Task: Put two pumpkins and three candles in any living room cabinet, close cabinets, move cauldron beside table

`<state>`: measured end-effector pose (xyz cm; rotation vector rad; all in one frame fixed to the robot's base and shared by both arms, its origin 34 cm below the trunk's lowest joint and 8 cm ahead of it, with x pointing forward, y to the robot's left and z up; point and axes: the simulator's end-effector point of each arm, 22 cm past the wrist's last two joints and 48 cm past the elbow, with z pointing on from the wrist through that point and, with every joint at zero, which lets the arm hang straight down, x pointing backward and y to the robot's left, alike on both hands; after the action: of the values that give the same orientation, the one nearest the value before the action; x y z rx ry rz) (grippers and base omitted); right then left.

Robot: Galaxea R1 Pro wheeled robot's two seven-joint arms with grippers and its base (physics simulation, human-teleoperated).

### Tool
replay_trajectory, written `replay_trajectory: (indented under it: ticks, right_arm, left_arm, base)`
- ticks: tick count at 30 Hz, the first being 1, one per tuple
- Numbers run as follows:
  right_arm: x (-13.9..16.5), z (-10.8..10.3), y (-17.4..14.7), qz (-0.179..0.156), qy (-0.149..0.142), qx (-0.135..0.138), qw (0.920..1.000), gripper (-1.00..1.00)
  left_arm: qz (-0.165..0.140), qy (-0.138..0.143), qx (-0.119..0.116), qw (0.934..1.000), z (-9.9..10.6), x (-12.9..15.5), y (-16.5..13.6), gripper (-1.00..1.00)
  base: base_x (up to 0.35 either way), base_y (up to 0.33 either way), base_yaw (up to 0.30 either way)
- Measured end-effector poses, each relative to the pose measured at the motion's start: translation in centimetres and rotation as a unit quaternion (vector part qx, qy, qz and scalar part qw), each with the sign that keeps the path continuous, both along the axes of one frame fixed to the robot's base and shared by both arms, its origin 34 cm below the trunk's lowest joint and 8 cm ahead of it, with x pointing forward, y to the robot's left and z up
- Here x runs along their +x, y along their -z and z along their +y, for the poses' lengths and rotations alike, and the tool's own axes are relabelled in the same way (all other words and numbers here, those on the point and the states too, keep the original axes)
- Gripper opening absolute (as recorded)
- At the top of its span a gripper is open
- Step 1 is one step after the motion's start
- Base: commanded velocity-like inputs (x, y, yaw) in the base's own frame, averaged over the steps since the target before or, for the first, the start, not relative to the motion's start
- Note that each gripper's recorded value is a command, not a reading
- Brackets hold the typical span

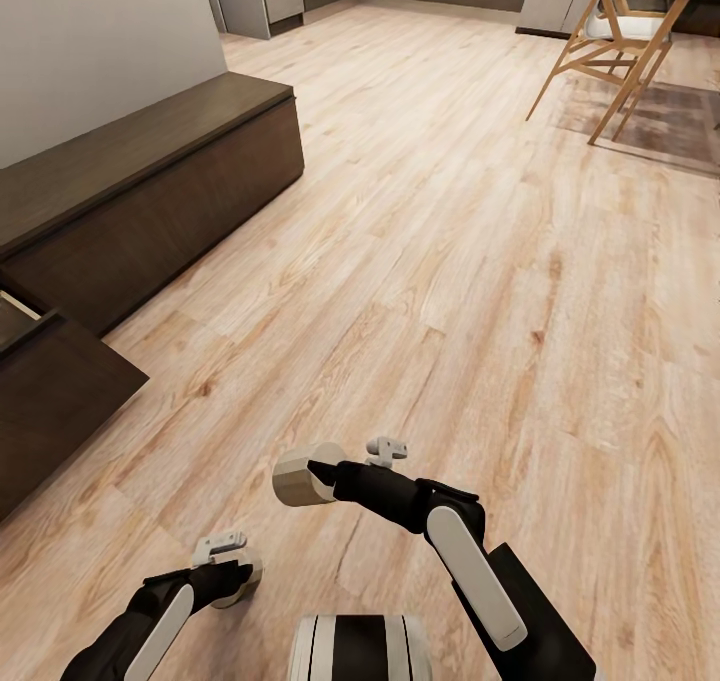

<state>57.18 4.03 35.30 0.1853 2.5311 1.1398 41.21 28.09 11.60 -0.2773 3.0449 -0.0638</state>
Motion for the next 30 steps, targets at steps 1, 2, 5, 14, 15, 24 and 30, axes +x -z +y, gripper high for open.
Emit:
replay_trajectory:
  ticks: [1,2,5,14,15,24,30]
  right_arm:
    - [0.1,0.0,-0.2,-0.002,0.0,0.001,1.0,-1.0]
    - [0.1,0.0,-0.4,-0.004,0.0,0.0,1.0,-1.0]
    - [0.1,0.0,-0.4,-0.004,0.0,0.0,1.0,-1.0]
    - [0.3,0.0,-1.3,-0.012,0.0,0.0,0.9999,-1.0]
    - [0.4,0.0,-1.5,-0.014,0.0,0.0,0.9999,-1.0]
    - [0.8,-0.1,-3.2,-0.031,0.001,-0.001,0.9995,-1.0]
    - [1.0,-0.1,-4.3,-0.04,0.001,-0.002,0.9992,-1.0]
  left_arm:
    - [-0.002,0.002,0.002,1.0,0.1,0.1,-0.1,-1.0]
    - [-0.004,0.003,0.002,1.0,0.1,0.3,-0.3,-1.0]
    - [-0.004,0.003,0.002,1.0,0.1,0.3,-0.3,-1.0]
    - [-0.012,0.003,0.002,0.9999,0.1,0.9,-0.9,-1.0]
    - [-0.014,0.003,0.002,0.9999,0.1,1.1,-1.0,-1.0]
    - [-0.037,0.002,0.003,0.9993,0.4,2.8,-2.6,-1.0]
    - [-0.063,0.004,0.001,0.998,0.2,5.0,-4.4,-1.0]
  base:
    - [0.0,0.0,0.0]
    - [0.0,0.0,0.0]
    - [0.0,0.0,0.0]
    - [0.0,0.0,0.0]
    - [0.0,0.0,0.0]
    - [0.0,0.0,0.0]
    - [0.0,0.0,0.0]
